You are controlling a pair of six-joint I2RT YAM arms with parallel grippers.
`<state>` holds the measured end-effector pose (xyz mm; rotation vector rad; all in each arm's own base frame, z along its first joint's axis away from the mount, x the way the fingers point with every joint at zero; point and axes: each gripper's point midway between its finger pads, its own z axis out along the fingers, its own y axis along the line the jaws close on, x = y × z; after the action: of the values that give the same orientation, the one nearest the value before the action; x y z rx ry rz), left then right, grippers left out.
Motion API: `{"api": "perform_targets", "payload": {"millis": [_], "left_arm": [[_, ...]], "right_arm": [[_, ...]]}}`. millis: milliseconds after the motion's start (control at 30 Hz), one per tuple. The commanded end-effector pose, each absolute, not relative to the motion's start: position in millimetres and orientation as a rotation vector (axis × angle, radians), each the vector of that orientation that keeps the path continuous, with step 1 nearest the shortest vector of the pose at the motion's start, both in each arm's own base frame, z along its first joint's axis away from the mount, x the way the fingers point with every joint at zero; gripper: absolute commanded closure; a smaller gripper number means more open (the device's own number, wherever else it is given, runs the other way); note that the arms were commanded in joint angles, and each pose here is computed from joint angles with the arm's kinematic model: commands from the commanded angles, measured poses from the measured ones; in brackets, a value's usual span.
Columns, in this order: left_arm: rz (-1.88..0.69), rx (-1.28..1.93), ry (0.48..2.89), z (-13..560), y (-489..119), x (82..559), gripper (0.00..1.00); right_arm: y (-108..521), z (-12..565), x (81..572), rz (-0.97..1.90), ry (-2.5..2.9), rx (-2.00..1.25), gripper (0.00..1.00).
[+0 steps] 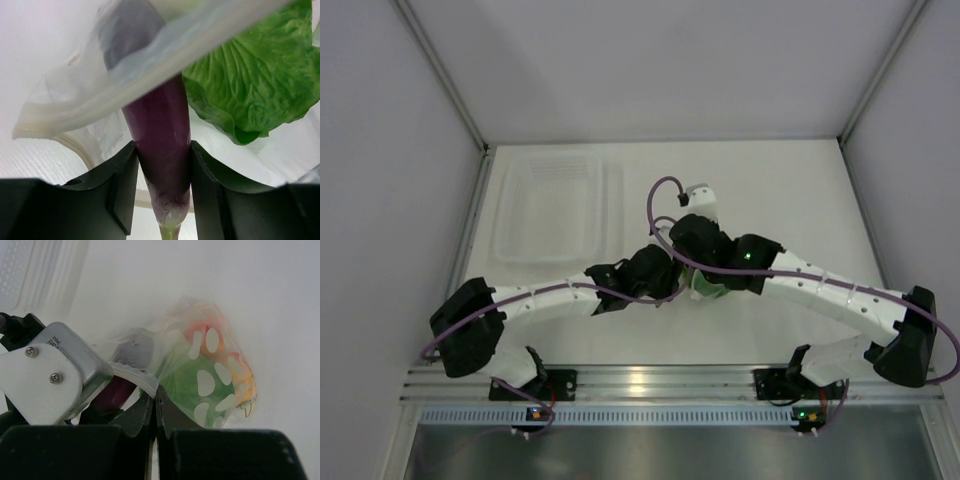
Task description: Open the zip-top bag and remove the fake food
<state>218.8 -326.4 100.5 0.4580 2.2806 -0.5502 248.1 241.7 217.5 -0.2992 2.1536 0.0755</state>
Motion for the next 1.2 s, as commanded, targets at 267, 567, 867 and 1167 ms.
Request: {"api": "perform_targets", "payload": {"millis": [267, 567, 867, 1167], "left_arm": [[-0.731, 0.399, 2.192, 130, -347, 217, 1.0], [-0.854, 0.314, 2.134, 158, -353, 215, 1.0], [-0.965, 0.324, 2.137, 174, -349, 196, 1.0], [-0.893, 0.316, 2.186, 176, -306, 176, 1.0]], "right_arm": [[256, 235, 248, 0.204, 2.078, -0.286, 1.0], [259, 210, 248, 0.179, 2.102, -0.31, 1.0], [232, 197, 261, 0.032, 2.095, -0.256, 1.0], [217, 206, 269, 0.01, 2.083, -0.216, 1.0]]}}
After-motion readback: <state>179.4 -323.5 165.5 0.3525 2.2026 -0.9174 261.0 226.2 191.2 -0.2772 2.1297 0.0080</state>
